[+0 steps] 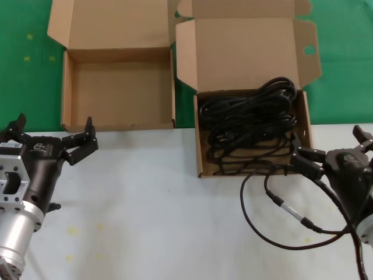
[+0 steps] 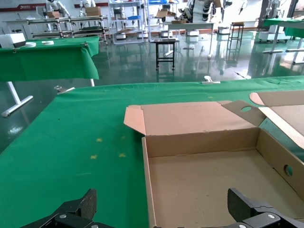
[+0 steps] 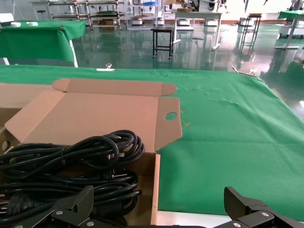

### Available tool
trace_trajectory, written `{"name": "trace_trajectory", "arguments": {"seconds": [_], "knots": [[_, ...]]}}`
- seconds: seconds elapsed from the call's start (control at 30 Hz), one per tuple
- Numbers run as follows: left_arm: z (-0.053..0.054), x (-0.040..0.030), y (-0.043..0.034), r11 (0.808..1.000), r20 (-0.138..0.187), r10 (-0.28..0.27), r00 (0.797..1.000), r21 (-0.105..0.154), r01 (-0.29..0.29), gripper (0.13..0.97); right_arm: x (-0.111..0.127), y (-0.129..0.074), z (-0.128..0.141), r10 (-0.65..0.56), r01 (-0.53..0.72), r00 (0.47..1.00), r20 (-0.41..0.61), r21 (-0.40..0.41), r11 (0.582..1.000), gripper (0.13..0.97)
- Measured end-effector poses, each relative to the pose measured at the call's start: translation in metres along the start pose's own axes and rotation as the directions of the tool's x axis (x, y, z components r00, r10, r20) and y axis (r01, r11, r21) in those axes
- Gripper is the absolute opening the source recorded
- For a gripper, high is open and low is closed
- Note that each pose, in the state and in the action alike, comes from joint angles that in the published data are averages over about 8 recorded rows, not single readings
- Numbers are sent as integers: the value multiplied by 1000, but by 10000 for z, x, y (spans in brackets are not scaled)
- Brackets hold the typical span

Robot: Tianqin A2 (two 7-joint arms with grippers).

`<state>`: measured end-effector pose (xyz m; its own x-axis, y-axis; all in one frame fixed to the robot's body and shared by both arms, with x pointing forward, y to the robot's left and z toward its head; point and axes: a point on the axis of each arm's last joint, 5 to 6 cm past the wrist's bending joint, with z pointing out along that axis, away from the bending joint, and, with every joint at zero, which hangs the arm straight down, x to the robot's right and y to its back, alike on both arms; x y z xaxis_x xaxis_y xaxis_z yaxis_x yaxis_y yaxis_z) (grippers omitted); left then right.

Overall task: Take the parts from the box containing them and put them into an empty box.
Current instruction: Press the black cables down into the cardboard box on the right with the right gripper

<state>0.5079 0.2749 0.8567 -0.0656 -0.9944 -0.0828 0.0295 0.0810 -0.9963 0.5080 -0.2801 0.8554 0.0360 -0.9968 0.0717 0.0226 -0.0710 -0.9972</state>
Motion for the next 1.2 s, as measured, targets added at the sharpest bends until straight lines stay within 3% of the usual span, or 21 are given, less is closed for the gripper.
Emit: {"name": "trace_trajectory", "arguments": {"seconds": [0.73,1.0,1.2], "knots": [[0,0,0,1000,0,0,1000,0,0,966,21,-43,-1,-17,17,1000,16,7,1000,966],[0,0,0,1000,0,0,1000,0,0,953,135,-367,45,-172,165,974,145,60,984,966],[0,0,0,1000,0,0,1000,0,0,932,201,-723,161,-399,374,872,284,140,917,966]]}}
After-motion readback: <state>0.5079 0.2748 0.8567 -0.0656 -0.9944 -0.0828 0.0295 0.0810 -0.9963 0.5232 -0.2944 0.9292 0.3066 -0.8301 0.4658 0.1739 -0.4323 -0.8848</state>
